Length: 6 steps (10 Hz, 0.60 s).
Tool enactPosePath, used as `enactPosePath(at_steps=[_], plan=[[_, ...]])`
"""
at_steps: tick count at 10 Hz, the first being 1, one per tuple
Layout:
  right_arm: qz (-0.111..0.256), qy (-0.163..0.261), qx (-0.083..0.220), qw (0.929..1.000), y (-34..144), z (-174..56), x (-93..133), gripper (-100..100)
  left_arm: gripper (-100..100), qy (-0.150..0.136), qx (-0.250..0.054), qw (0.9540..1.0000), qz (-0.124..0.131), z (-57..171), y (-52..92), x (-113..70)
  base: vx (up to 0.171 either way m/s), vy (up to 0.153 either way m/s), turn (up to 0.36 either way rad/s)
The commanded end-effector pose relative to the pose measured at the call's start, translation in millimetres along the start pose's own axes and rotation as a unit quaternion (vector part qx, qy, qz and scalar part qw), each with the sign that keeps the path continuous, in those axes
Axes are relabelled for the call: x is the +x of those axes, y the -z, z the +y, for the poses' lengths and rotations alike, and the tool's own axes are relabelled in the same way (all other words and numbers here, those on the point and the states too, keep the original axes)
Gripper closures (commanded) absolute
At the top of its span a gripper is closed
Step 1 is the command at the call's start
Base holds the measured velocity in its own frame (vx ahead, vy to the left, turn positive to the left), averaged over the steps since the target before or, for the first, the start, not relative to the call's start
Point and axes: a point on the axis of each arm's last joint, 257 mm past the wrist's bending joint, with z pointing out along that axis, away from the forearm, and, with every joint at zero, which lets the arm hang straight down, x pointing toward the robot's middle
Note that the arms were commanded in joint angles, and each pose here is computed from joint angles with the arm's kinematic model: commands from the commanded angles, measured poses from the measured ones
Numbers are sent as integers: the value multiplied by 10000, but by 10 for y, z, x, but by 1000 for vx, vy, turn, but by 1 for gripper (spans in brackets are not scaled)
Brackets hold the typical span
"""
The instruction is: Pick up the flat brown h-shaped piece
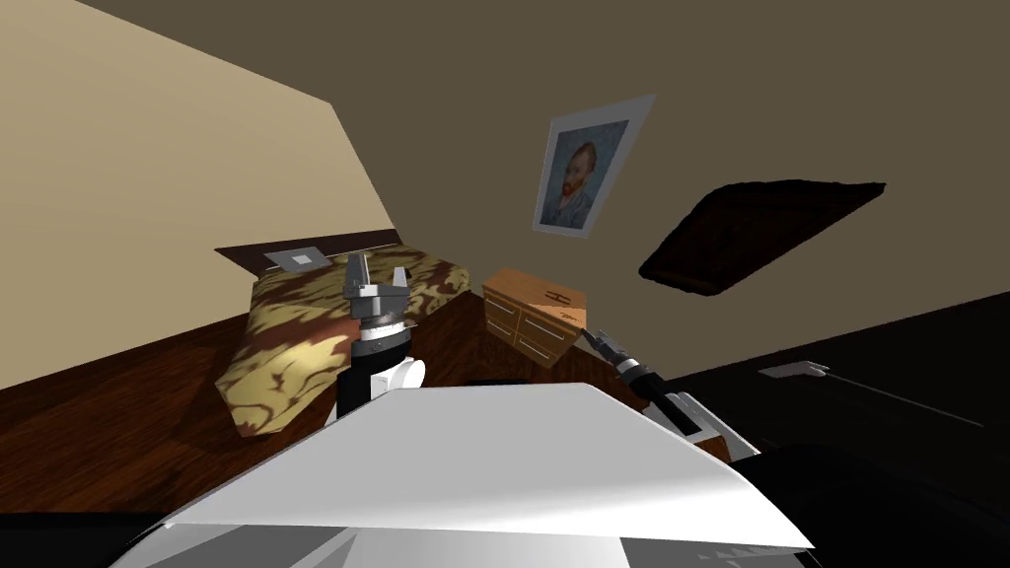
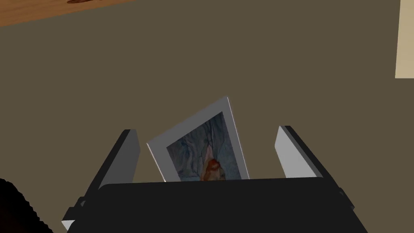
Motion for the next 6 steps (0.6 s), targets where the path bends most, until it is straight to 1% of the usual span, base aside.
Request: enactPosePath(at_steps=[1, 2, 3, 4, 5, 6], plan=[[434, 448, 110, 9980, 127, -209, 214, -100, 0, 0, 0, 10000, 0, 0, 0, 0, 33, 57, 419], [529, 514, 178, 9971, 160, -311, 241, -100, 0, 0, 0, 10000, 0, 0, 0, 0, 36, 42, 161], [840, 811, 237, 9929, 269, -469, 371, -100, 0, -1, 0, 10000, 0, 0, 0, -1, 47, 48, 235], [880, 834, 273, 9923, 289, -518, 384, -100, 0, 0, 0, 10000, 0, 0, 0, 0, 37, 34, 132], [1221, 1106, 364, 9857, 436, -713, 533, -100, 0, -1, 0, 10000, 0, 0, 0, -1, 50, 33, 277], [1237, 1141, 354, 9851, 434, -722, 519, -100, 0, 0, 0, 10000, 0, 0, 0, 0, 51, 23, 134]])
